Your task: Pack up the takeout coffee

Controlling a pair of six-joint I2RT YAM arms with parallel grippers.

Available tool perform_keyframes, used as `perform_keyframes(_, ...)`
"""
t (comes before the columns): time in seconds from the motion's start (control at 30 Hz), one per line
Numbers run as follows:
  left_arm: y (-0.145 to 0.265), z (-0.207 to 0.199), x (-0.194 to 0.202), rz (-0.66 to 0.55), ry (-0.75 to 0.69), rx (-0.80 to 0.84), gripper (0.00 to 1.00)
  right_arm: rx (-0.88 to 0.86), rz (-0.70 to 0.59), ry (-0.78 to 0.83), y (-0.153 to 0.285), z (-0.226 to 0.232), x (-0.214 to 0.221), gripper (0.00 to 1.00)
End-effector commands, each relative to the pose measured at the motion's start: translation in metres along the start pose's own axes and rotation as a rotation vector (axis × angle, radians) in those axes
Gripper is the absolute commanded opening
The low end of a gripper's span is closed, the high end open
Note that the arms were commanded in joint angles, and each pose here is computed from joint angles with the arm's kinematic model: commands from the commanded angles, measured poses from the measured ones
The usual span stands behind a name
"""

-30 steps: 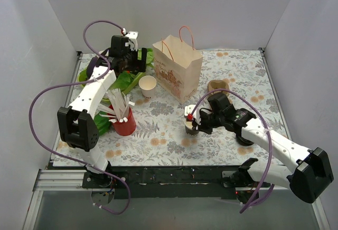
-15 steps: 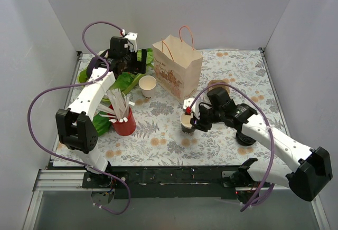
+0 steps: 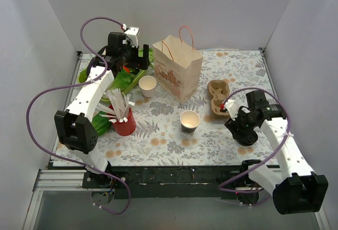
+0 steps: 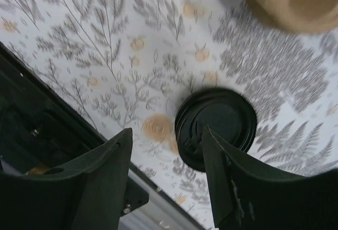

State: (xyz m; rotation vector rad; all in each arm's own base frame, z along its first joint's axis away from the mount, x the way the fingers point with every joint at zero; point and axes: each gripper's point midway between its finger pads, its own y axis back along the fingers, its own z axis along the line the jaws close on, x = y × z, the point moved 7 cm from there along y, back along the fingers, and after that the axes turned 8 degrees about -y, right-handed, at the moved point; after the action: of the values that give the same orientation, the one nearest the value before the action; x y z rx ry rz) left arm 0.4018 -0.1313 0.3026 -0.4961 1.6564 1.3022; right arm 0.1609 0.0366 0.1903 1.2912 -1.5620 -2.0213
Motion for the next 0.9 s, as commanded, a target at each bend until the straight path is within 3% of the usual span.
perform_keyframes(0.0,0.017,-0.009,-0.029,-0.103,-0.008,0.068,0.95,-0.017,0.169,-0.083,0.001,-0.008,0.044,0.64)
perform_keyframes(0.17,0.015,-0.011,-0.026,-0.097,-0.015,0.085,0.95,0.013,0.194,-0.065,-0.002,-0.023,0.057,0.64)
perform_keyframes(0.3,0.015,-0.012,-0.023,-0.089,-0.017,0.096,0.94,-0.025,0.222,-0.026,-0.009,-0.020,0.066,0.56)
perform_keyframes(0.87,0.016,-0.014,-0.019,-0.080,-0.020,0.112,0.94,-0.054,0.232,-0.053,-0.026,-0.026,0.068,0.40)
